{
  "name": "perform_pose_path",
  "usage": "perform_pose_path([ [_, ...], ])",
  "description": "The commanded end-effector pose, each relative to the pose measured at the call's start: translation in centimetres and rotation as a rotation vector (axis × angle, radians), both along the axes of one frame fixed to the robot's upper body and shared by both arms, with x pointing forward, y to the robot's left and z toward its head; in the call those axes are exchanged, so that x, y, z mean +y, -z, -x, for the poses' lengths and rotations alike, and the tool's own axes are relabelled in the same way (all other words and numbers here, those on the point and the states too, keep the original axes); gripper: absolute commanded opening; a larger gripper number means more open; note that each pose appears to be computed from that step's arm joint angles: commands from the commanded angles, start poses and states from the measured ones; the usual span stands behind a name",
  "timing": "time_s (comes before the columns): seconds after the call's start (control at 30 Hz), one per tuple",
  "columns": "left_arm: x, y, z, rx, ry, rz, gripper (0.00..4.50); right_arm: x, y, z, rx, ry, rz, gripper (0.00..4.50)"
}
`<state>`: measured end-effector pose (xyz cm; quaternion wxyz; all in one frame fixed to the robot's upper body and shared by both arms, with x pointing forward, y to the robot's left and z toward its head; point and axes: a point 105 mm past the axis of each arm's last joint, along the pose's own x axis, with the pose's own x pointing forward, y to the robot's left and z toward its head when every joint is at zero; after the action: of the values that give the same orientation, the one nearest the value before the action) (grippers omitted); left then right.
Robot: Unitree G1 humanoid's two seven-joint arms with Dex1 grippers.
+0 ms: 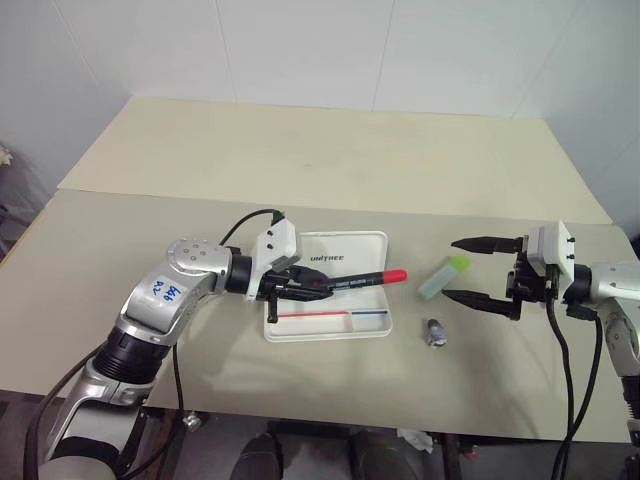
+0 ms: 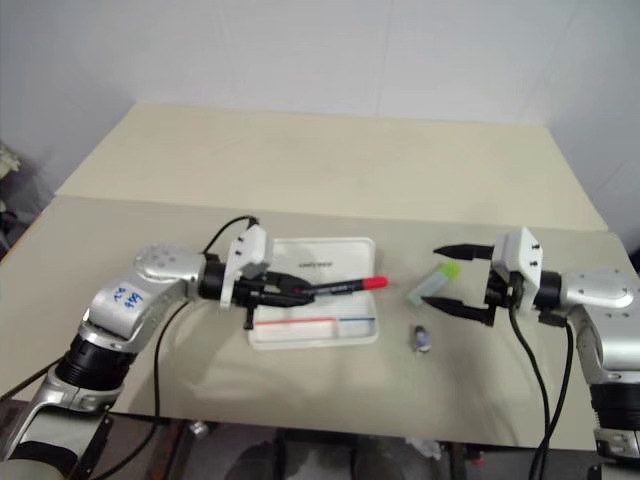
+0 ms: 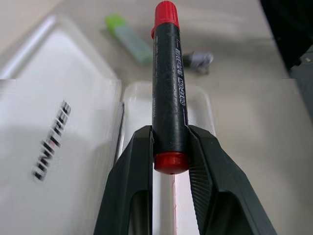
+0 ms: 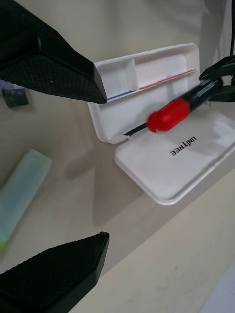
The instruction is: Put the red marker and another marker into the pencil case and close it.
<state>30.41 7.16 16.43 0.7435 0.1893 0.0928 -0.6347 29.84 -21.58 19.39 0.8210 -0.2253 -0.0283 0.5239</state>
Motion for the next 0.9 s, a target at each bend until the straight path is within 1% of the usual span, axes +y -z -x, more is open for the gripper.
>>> perform_pose_path([
  [0.03,-0.2,0.3,-0.3,-0.02,-0.018,-0.001,0.62,-0.3,-1.2,0.2,-0.049,0.011,-0.008,4.45],
  [0.3,-0.2,1.3,-1.0,-0.003,-0.077,-0.047,0.62,-0.3,-0.7,-0.5,-0.045,0.056,0.034,4.45],
  [0.43,0.1,1.6,-0.4,0.016,-0.057,-0.062,0.62,-0.2,-0.6,-0.5,-0.047,0.057,0.032,4.45],
  [0.53,0.6,1.9,-0.6,0.018,-0.075,-0.087,0.62,-0.1,-0.6,-0.6,-0.047,0.058,0.031,4.45],
  [0.73,1.4,2.2,-0.5,0.019,-0.079,-0.14,0.62,0.1,-0.6,-0.7,-0.055,0.05,0.029,4.45],
  [0.9,1.6,2.0,-0.7,0.014,-0.092,-0.132,0.62,0.1,-0.6,-0.7,-0.054,0.051,0.027,4.45],
])
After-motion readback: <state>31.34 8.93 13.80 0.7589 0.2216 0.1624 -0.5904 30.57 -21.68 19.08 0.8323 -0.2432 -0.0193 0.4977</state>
